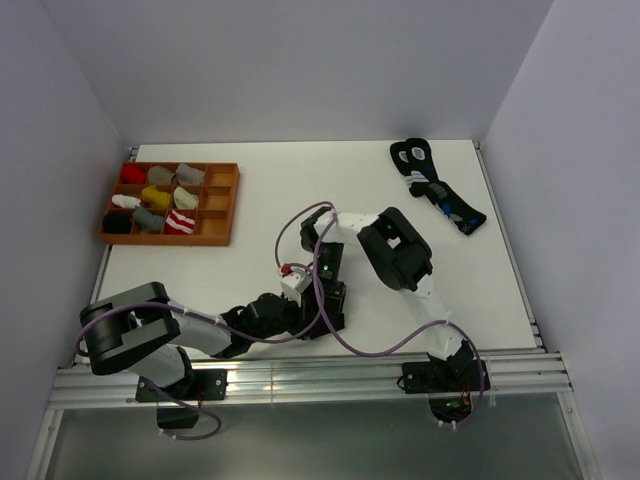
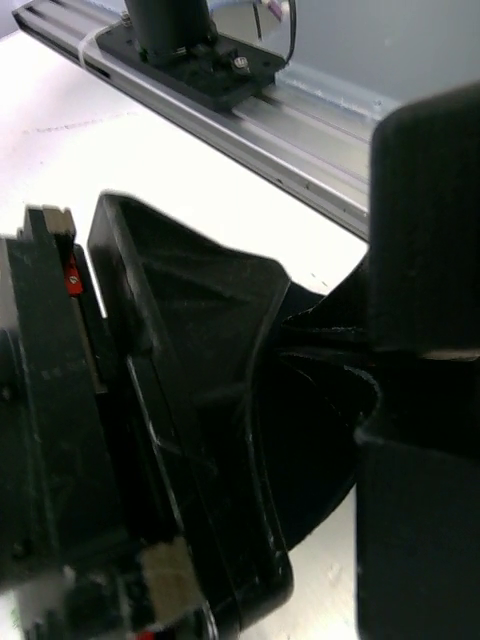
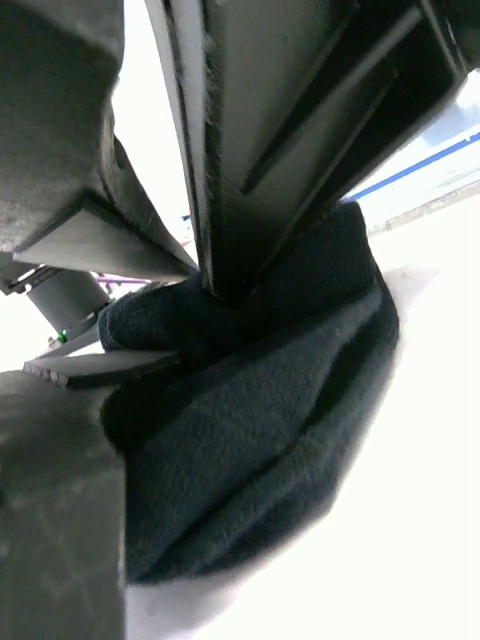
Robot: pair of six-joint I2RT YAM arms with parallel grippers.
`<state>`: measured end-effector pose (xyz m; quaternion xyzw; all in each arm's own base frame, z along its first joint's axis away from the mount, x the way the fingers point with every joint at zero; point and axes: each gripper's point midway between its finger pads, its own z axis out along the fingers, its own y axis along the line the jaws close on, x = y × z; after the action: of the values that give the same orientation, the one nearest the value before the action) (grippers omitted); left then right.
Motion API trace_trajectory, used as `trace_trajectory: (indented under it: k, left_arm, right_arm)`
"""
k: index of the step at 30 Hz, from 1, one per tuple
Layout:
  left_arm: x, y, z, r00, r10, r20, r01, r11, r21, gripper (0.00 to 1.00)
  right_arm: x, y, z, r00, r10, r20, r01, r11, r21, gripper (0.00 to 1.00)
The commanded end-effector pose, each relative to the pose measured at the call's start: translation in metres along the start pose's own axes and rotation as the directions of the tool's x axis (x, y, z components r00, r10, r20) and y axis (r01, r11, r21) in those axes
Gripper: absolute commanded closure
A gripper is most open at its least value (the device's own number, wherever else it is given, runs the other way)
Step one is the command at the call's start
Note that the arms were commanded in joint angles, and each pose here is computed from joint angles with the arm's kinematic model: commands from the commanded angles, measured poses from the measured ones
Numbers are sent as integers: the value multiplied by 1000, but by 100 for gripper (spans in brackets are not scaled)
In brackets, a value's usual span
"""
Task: Roll the socks
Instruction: Roll the sock at the center of the board.
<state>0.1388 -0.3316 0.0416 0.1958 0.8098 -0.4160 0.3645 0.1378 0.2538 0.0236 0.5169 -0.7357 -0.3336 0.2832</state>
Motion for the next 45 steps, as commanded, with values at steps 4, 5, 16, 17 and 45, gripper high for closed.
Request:
trace_trajectory:
  k: [4,5,16,17,45]
  left_arm:
    - [32,17,-2,992,-87,-96,81,994,-67,100]
    - [37,19,-2,989,-97,-108,89,993,-76,100]
    - [52,30,-8,958,-249,-139,226,961,-159,100]
    - [54,33,-7,953,-265,-146,239,956,-172,100]
    - [64,57,-10,667,-617,-417,593,779,-204,100]
  right_arm:
    - [-22,-36,-16,986,-111,122,82,971,223,45]
    - [-25,-32,-24,982,-111,153,69,964,255,44]
    - [-39,-51,-88,898,-142,417,-90,867,490,40]
    - [-34,-52,-92,892,-144,429,-100,862,498,40]
    - [27,17,-70,589,-787,186,381,472,795,34]
